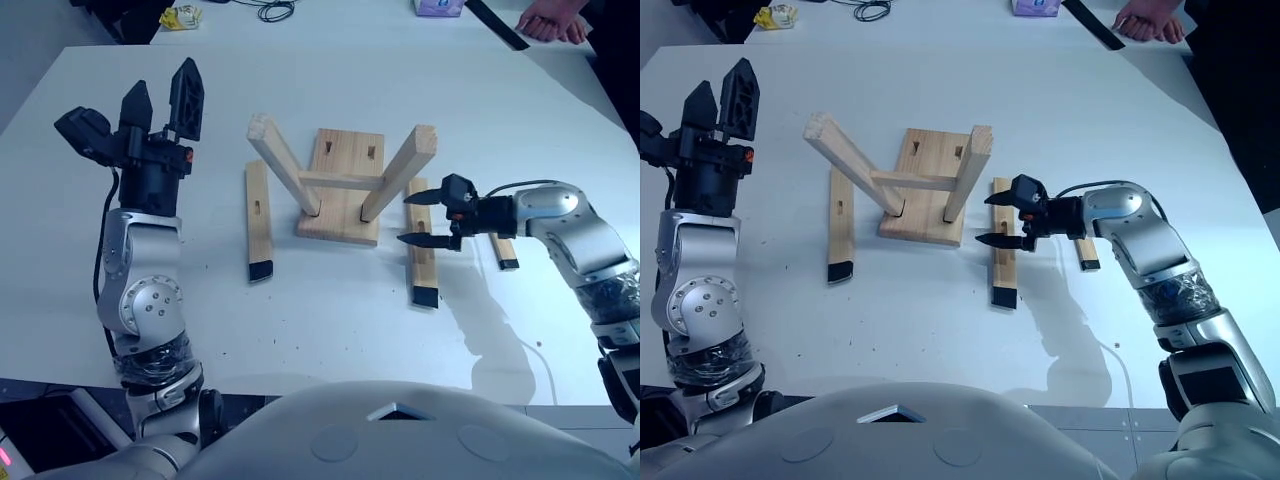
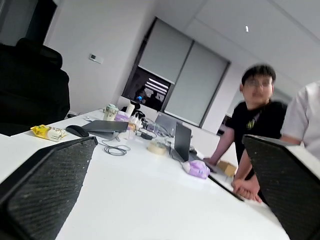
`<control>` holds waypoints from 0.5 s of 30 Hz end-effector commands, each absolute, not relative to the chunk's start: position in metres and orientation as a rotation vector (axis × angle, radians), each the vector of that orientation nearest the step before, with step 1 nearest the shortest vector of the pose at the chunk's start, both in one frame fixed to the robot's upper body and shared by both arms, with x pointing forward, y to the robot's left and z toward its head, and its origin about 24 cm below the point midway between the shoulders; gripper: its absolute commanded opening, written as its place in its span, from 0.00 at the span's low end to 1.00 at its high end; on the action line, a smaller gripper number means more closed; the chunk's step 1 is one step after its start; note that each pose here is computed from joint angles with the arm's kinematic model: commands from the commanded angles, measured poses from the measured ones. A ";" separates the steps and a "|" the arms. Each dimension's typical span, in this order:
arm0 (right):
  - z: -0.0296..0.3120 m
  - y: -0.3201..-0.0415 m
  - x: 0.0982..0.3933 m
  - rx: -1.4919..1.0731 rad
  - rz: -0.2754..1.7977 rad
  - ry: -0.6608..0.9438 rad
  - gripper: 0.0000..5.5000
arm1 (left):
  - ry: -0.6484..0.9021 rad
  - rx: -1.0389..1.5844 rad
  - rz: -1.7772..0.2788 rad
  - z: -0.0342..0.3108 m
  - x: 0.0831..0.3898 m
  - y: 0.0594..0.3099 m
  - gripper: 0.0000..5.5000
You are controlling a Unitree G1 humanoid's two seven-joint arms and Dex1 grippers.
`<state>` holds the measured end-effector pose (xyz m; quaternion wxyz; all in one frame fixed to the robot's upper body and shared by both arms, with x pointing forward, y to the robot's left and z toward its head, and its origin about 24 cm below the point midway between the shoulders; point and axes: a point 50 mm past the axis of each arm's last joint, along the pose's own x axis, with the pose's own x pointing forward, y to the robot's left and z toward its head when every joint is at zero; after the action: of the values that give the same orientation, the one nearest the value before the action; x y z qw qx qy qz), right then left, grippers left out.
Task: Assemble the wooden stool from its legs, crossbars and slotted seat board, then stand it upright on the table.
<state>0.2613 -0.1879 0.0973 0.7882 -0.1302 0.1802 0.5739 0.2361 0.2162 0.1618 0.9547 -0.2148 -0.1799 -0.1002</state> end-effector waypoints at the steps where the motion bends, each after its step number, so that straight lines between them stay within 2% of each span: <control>1: 0.134 -0.202 0.255 -0.169 1.190 0.215 0.71 | -0.359 -0.398 -0.227 0.164 0.232 0.216 0.98; 4: 0.179 -0.215 0.259 -0.006 1.129 -0.006 0.71 | -0.375 -0.392 -0.243 0.170 0.229 0.219 0.98; 7: 0.229 -0.210 0.262 0.185 1.086 -0.246 0.71 | -0.406 -0.375 -0.280 0.178 0.226 0.217 0.91; 11: 0.236 -0.170 0.259 0.173 1.020 -0.281 0.71 | -0.405 -0.336 -0.290 0.185 0.230 0.204 0.79; 15: 0.240 -0.147 0.256 0.190 0.918 -0.283 0.71 | -0.409 -0.315 -0.324 0.193 0.230 0.178 0.67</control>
<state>0.2585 -0.1571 0.2348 0.8730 0.1005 -0.1339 0.4581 0.2294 0.1940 0.1862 0.9554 -0.1634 -0.1994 -0.1440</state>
